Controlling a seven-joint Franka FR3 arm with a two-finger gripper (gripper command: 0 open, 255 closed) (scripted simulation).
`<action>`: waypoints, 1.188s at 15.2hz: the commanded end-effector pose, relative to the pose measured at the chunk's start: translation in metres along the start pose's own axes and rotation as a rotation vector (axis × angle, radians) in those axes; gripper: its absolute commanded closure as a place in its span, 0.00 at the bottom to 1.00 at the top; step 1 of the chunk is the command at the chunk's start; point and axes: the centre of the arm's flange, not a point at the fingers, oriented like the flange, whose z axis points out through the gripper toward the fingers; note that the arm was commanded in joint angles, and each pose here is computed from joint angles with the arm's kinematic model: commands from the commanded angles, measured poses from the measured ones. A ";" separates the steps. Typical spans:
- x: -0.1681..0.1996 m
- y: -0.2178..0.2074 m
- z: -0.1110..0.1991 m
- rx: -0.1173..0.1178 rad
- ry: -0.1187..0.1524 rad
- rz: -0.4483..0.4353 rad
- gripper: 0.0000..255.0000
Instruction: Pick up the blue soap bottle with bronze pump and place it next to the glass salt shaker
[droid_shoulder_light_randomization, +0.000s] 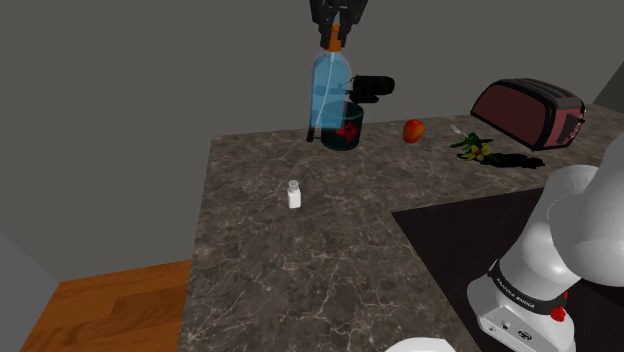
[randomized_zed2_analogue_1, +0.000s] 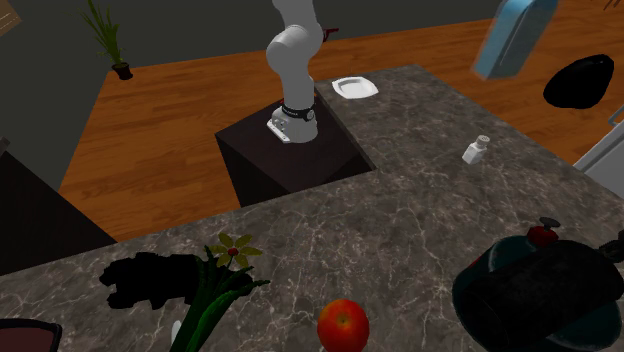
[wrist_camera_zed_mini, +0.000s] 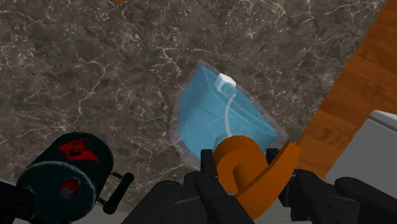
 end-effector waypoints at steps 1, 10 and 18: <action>0.000 -0.003 0.010 0.000 0.001 0.001 1.00; -0.005 -0.001 0.057 0.000 0.001 0.001 1.00; -0.009 0.000 0.099 0.000 0.001 0.001 1.00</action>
